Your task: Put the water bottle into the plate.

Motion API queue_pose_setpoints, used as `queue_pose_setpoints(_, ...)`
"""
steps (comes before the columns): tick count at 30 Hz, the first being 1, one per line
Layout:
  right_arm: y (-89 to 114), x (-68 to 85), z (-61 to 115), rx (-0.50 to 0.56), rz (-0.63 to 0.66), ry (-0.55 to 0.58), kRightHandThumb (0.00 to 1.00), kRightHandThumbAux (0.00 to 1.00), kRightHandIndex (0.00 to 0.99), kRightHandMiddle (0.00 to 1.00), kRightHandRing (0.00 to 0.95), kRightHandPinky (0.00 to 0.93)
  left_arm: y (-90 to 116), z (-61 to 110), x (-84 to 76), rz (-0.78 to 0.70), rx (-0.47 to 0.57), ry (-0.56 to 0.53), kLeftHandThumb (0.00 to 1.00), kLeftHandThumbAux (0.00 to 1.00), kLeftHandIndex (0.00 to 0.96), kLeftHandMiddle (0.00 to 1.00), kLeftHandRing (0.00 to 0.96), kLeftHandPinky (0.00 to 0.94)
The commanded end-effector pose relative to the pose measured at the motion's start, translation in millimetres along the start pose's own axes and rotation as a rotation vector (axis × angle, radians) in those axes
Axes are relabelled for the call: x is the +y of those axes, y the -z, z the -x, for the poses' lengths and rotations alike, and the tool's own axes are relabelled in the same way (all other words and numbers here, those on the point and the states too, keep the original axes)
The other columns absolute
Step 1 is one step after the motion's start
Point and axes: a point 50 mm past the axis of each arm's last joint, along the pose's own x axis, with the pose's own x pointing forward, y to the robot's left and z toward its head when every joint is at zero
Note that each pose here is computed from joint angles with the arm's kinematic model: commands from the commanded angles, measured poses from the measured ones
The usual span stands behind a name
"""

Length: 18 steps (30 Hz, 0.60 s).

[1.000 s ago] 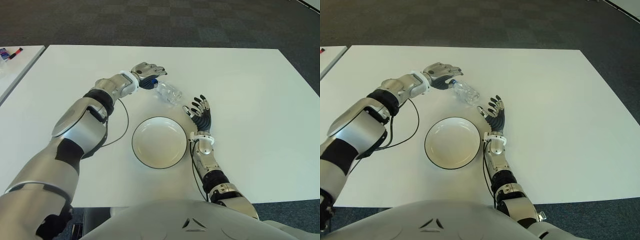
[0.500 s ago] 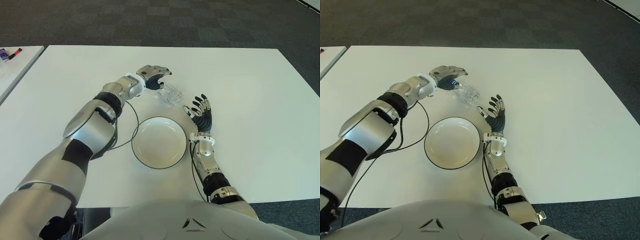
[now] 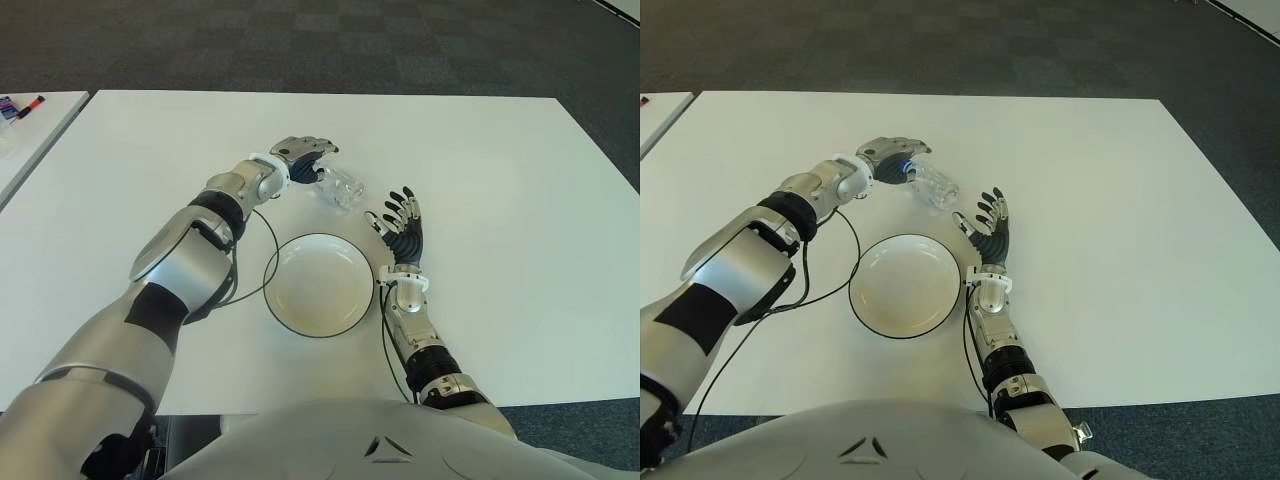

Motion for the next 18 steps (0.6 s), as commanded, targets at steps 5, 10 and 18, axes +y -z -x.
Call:
queue_pose_setpoints(5, 2.3, 26.7, 13.4, 0.047, -0.069, -0.011, 0.595, 0.768, 0.084, 0.211, 0.221, 0.277, 4.0, 2.7, -6.8, 0.046, 0.025, 0.003, 0.615, 0.567, 0.0, 0.047, 0.081, 0.154)
queue_pose_setpoints(10, 2.3, 25.2, 12.8, 0.044, -0.061, -0.011, 0.589, 0.762, 0.087, 0.214, 0.223, 0.277, 3.5, 2.8, -7.1, 0.047, 0.022, -0.004, 0.612, 0.56, 0.0, 0.049, 0.083, 0.167)
queue_pose_setpoints(18, 1.4, 24.4, 11.0, 0.037, -0.044, -0.016, 0.563, 0.739, 0.088, 0.217, 0.229, 0.285, 5.1, 3.6, -6.9, 0.056, 0.028, -0.01, 0.615, 0.547, 0.0, 0.063, 0.104, 0.201)
